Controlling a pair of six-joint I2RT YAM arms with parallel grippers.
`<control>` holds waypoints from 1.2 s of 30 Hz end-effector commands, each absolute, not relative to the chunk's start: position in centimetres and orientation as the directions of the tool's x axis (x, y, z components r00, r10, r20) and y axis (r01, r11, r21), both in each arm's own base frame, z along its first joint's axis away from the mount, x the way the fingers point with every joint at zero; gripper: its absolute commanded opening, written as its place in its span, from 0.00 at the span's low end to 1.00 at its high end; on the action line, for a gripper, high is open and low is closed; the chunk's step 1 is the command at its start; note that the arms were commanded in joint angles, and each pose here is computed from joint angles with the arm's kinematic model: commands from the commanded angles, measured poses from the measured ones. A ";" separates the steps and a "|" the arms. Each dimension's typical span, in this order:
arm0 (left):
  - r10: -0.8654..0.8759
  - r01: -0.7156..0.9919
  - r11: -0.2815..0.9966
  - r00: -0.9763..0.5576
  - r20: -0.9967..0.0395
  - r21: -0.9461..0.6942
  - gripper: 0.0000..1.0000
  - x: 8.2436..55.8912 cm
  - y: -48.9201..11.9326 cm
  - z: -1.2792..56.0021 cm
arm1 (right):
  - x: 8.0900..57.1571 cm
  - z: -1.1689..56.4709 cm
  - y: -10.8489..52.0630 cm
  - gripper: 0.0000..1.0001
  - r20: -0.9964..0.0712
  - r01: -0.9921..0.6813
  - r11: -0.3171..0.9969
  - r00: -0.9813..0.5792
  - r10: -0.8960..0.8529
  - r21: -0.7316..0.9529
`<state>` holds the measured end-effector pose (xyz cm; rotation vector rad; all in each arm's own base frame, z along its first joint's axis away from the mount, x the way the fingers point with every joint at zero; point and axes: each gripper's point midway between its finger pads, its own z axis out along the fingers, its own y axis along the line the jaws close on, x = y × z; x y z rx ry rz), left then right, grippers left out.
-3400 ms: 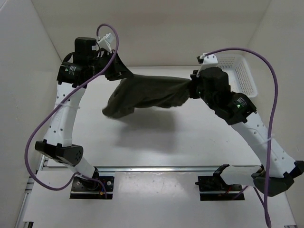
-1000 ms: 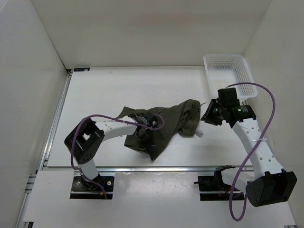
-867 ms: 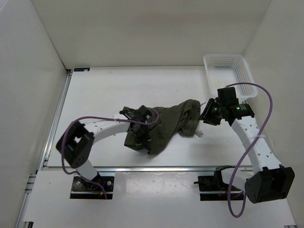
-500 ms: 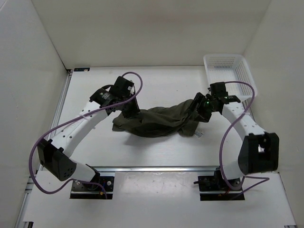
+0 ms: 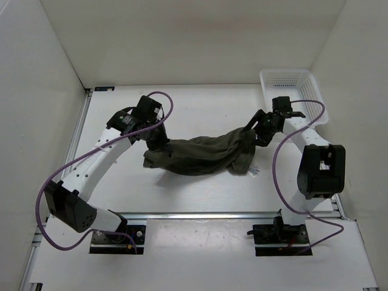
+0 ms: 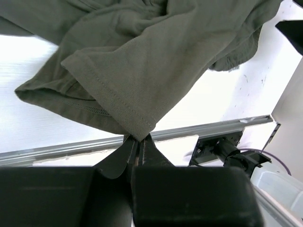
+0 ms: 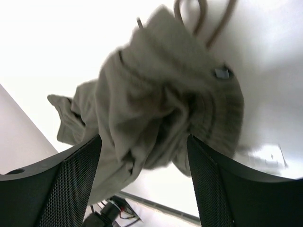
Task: Fold and stack the shorts
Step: Flatten the shorts out
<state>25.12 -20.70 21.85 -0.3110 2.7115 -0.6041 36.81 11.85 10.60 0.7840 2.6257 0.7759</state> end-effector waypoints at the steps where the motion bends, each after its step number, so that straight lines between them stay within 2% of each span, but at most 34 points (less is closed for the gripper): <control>1: -0.299 -0.130 0.884 -0.895 -0.330 -0.449 0.10 24.9 -19.1 23.4 | 39.6 11.4 12.2 0.77 -0.147 0.392 0.697 -0.803 0.578 0.600; 7: -0.320 -0.145 0.881 -0.884 -0.340 -0.450 0.10 25.3 -18.2 23.9 | 41.9 9.9 13.5 0.70 -0.130 0.378 0.710 -0.826 0.549 0.595; 11: -0.352 -0.173 0.877 -0.866 -0.355 -0.448 0.10 25.9 -16.6 24.6 | 42.6 8.9 13.9 0.26 -0.132 0.389 0.732 -0.830 0.542 0.560; 12: -0.352 -0.173 0.880 -0.863 -0.363 -0.442 0.10 26.2 -16.1 24.6 | 42.9 9.3 13.8 0.06 -0.144 0.389 0.735 -0.826 0.546 0.555; 13: -0.360 -0.174 0.878 -0.853 -0.378 -0.445 0.10 26.7 -15.6 25.1 | 43.6 10.2 13.6 0.00 -0.169 0.378 0.745 -0.823 0.542 0.550; 15: -0.381 -0.191 0.881 -0.830 -0.408 -0.434 0.10 28.7 -13.8 25.7 | 45.2 12.3 13.2 0.00 -0.231 0.350 0.758 -0.809 0.541 0.551; 16: -0.387 -0.189 0.879 -0.820 -0.422 -0.438 0.10 29.8 -13.3 26.1 | 47.4 15.4 13.3 0.00 -0.296 0.310 0.756 -0.784 0.546 0.576; 17: -0.392 -0.193 0.879 -0.814 -0.430 -0.436 0.10 30.9 -12.7 26.3 | 47.9 16.1 13.3 0.00 -0.305 0.295 0.769 -0.792 0.529 0.567; 19: -0.404 -0.188 0.881 -0.775 -0.485 -0.434 0.10 35.3 -10.8 28.0 | 50.0 19.5 13.3 0.00 -0.368 0.248 0.774 -0.769 0.523 0.582; 21: -0.395 -0.191 0.892 -0.771 -0.500 -0.410 0.10 38.9 -9.1 28.0 | 53.1 25.8 13.3 0.00 -0.473 0.152 0.759 -0.700 0.535 0.633; 22: -0.403 -0.178 0.897 -0.702 -0.587 -0.404 0.10 40.8 -8.0 31.7 | 53.7 28.0 13.6 0.00 -0.506 0.109 0.752 -0.677 0.535 0.650; 24: -0.418 -0.185 0.898 -0.640 -0.645 -0.399 0.10 43.0 -5.8 34.6 | 54.7 34.8 14.2 0.00 -0.603 -0.035 0.729 -0.589 0.538 0.684; 25: -0.425 -0.142 0.894 -0.570 -0.704 -0.424 0.10 44.5 -5.2 38.1 | 54.8 37.0 14.2 0.00 -0.634 -0.076 0.725 -0.552 0.542 0.685; 29: -0.487 -0.060 0.857 -0.417 -0.767 -0.512 0.10 44.0 -3.2 44.1 | 52.4 45.4 14.6 0.00 -0.712 -0.245 0.687 -0.430 0.555 0.684; 32: -0.490 -0.014 0.849 -0.393 -0.778 -0.528 0.10 42.5 -3.8 45.4 | 49.8 45.9 14.8 0.00 -0.736 -0.267 0.704 -0.429 0.524 0.658; 33: -0.480 -0.009 0.853 -0.409 -0.776 -0.522 0.10 42.1 -3.9 44.9 | 49.5 42.8 15.0 0.00 -0.712 -0.217 0.719 -0.485 0.507 0.660; 34: -0.481 -0.020 0.852 -0.425 -0.767 -0.523 0.10 41.7 -3.9 44.2 | 47.6 43.5 14.4 0.00 -0.734 -0.222 0.738 -0.466 0.494 0.637; 36: -0.462 -0.031 0.854 -0.503 -0.731 -0.519 0.10 39.5 -4.5 41.1 | 46.0 41.1 14.5 0.00 -0.732 -0.179 0.767 -0.490 0.474 0.616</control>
